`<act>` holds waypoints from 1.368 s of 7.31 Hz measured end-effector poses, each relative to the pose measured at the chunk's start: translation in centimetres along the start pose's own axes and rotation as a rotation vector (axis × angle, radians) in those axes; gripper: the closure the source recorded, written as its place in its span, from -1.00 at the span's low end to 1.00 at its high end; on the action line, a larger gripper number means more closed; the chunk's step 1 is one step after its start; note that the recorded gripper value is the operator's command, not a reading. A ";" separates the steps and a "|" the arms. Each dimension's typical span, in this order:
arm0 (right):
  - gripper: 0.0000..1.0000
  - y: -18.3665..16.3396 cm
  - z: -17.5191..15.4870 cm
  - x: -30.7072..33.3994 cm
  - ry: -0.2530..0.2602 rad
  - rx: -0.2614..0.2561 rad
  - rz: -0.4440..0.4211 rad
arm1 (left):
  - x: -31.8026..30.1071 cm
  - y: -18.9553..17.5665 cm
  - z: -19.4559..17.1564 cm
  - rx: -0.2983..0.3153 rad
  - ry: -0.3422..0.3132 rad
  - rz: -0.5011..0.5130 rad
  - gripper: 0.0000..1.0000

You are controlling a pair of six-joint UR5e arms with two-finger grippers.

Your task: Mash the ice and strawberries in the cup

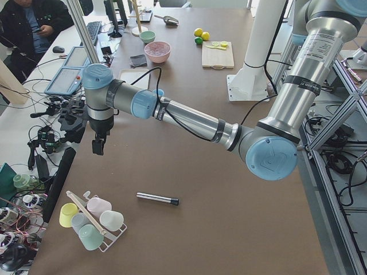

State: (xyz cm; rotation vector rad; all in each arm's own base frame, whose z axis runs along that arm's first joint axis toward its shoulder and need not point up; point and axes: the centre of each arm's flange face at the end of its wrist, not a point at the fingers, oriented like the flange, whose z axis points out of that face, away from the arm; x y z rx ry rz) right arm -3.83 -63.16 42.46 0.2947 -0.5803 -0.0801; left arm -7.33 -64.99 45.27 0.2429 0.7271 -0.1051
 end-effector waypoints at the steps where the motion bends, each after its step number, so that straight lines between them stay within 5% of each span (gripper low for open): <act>1: -0.99 0.3 0.3 0.2 0.000 -0.005 0.003 | 0.2 0.1 0.1 -0.007 0.003 0.000 -0.96; 4: -0.99 1.3 2.1 0.7 0.007 -0.039 0.006 | 0.5 0.2 1.4 -0.030 0.011 0.002 -0.96; 7: -0.99 2.4 2.9 1.3 0.008 -0.057 0.015 | -1.1 0.1 7.6 -0.122 0.002 -0.018 -0.96; 10: -0.99 2.2 2.4 1.1 0.006 -0.046 0.018 | -1.4 0.0 10.0 -0.123 0.007 0.002 -0.96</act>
